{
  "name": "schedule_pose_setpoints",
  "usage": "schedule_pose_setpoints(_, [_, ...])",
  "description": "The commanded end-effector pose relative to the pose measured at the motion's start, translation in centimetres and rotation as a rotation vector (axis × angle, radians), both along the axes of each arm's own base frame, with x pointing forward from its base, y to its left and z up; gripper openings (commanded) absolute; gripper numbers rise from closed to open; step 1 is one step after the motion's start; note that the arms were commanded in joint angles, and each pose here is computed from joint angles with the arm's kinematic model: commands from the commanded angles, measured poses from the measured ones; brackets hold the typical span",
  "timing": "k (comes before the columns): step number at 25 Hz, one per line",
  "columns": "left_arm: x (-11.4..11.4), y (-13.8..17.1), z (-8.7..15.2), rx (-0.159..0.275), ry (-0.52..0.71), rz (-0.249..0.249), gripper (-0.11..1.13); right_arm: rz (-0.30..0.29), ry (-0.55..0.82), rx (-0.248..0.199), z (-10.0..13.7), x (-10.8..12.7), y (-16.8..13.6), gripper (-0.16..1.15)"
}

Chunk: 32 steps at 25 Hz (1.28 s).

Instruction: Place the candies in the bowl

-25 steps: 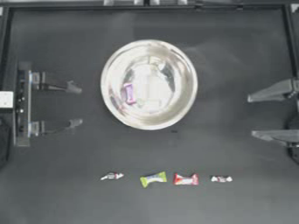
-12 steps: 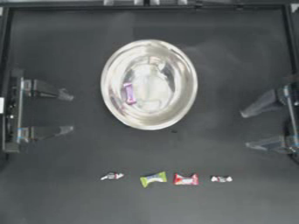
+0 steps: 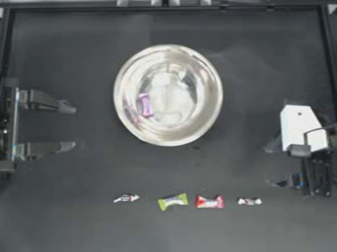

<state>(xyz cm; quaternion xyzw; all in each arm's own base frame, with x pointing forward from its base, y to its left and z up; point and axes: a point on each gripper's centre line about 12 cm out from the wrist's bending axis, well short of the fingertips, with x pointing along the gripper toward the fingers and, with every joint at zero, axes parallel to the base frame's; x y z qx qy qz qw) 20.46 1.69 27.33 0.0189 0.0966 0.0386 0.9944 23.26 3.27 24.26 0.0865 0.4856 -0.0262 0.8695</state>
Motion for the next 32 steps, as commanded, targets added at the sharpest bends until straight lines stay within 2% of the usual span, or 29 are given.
schedule_pose_setpoints(1, [0.1,0.0,0.3,0.001,-0.009,-0.001,0.96,0.003,-0.004,-0.022,0.2,0.8,1.2,0.96])
schedule_pose_setpoints(12, [0.0,0.0,0.3,-0.001,-0.012,-0.001,0.96,0.025,0.110,-0.034,-3.3,2.5,3.6,0.96])
schedule_pose_setpoints(22, [0.0,0.0,0.3,-0.001,-0.011,0.000,0.96,0.027,0.206,-0.012,-6.5,4.1,5.2,0.96])
schedule_pose_setpoints(32, [0.0,0.0,0.3,-0.001,-0.011,0.000,0.96,-0.014,0.290,-0.023,-9.5,5.1,5.8,0.96])
